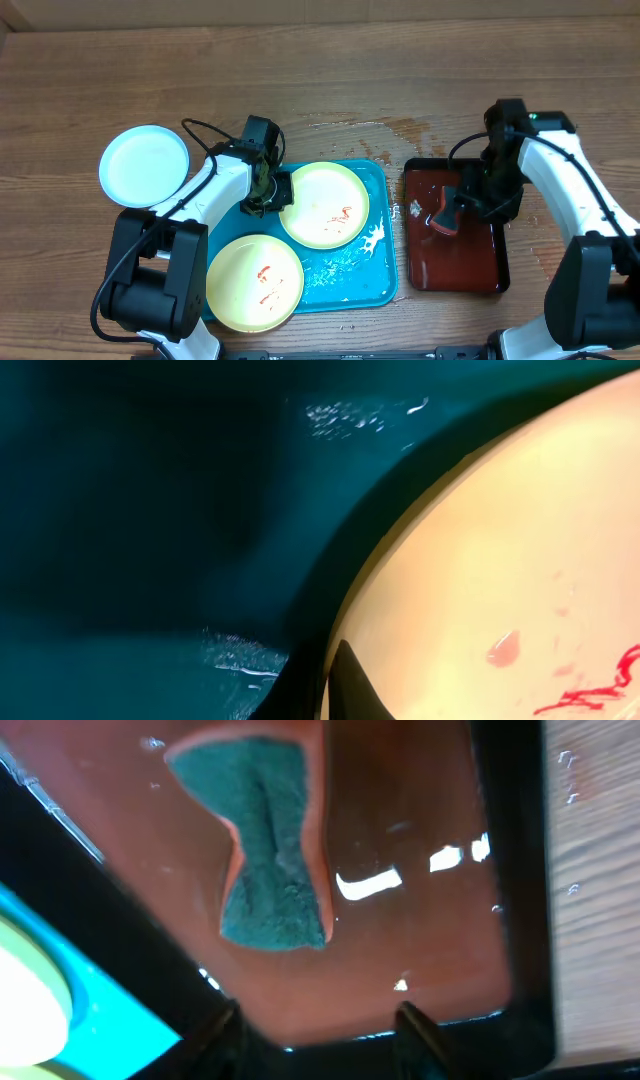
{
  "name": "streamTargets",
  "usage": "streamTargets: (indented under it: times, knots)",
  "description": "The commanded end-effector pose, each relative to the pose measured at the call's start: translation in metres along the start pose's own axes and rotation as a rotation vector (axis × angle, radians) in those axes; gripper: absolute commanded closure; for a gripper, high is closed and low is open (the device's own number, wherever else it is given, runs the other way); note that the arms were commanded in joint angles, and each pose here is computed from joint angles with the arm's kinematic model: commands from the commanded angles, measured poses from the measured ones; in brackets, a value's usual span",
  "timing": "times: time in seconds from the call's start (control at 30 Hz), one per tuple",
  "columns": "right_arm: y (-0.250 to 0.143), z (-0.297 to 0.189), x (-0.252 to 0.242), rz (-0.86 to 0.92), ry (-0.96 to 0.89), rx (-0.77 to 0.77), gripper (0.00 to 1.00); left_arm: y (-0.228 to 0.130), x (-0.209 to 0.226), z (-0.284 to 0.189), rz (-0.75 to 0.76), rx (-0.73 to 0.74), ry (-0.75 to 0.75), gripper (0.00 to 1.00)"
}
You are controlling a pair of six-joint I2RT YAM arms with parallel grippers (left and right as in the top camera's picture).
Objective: Clean dirty plates on tray and stack at the side
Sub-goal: 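Lower the right gripper onto the sponge in the dark tray and grasp, then hold the yellow plate rim with the left gripper, sponge held in right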
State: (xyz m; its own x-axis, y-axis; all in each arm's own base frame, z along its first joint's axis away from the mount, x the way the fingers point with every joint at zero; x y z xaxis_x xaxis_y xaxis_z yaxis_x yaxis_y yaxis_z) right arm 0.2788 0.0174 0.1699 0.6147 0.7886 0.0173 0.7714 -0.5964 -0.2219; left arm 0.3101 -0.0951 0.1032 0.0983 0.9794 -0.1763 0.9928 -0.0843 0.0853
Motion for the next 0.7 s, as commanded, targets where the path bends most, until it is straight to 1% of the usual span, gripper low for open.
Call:
streamTargets:
  times: [0.0, 0.07, 0.17, 0.27, 0.33, 0.4, 0.47, 0.5, 0.53, 0.57, 0.63, 0.67]
  knots:
    - [-0.002, 0.011, -0.001, 0.019, 0.022, 0.015, 0.47, -0.005, 0.009, 0.006, -0.115, 0.024, 0.113, 0.96]
    - [-0.001, 0.018, 0.000, 0.016, 0.034, 0.008, 0.48, -0.006, 0.009, 0.006, -0.141, 0.029, 0.115, 0.96]
    - [0.001, 0.028, 0.001, 0.012, 0.071, 0.005, 0.54, -0.007, 0.010, 0.006, -0.227, 0.032, 0.126, 0.96]
    - [0.004, 0.038, 0.004, 0.015, 0.117, -0.014, 0.55, -0.008, 0.008, 0.007, -0.272, 0.029, 0.123, 0.96]
    - [0.007, 0.044, 0.005, 0.029, 0.142, -0.040, 0.52, -0.008, 0.006, 0.007, -0.281, 0.026, 0.121, 0.96]
    - [0.009, 0.048, 0.006, 0.040, 0.160, -0.054, 0.52, -0.007, 0.003, 0.008, -0.271, 0.023, 0.116, 0.96]
    - [0.010, 0.049, 0.007, 0.038, 0.171, -0.059, 0.51, -0.007, 0.000, 0.008, -0.225, 0.020, 0.113, 0.96]
    - [0.010, 0.049, 0.007, 0.038, 0.172, -0.059, 0.51, -0.007, -0.001, 0.008, -0.197, 0.019, 0.111, 0.89]
    - [0.010, 0.049, 0.007, 0.038, 0.172, -0.059, 0.51, -0.007, -0.001, 0.008, -0.176, 0.019, 0.112, 0.76]
    - [0.010, 0.049, 0.007, 0.038, 0.172, -0.059, 0.51, -0.007, 0.000, 0.008, -0.156, 0.019, 0.117, 0.68]
    - [0.010, 0.049, 0.007, 0.035, 0.171, -0.058, 0.51, -0.005, 0.000, 0.008, -0.097, 0.012, 0.120, 0.64]
    - [0.010, 0.049, 0.007, 0.036, 0.170, -0.057, 0.51, -0.005, 0.000, 0.008, -0.072, 0.008, 0.126, 0.66]
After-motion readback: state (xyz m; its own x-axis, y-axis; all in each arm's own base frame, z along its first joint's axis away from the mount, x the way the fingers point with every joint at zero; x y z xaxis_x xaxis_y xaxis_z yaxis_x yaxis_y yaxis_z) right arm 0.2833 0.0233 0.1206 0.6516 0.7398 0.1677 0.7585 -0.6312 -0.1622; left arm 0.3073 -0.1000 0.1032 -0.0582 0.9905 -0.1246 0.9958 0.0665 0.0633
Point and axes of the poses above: each gripper's point midway between its finger pads, its own z axis out along the fingers, its own x axis along the line the jaws close on, y = z × x, the point moved 10 cm from there along -z, back along the fingers, and after that the axes turned 13 degrees about z, right-handed, at the moved point
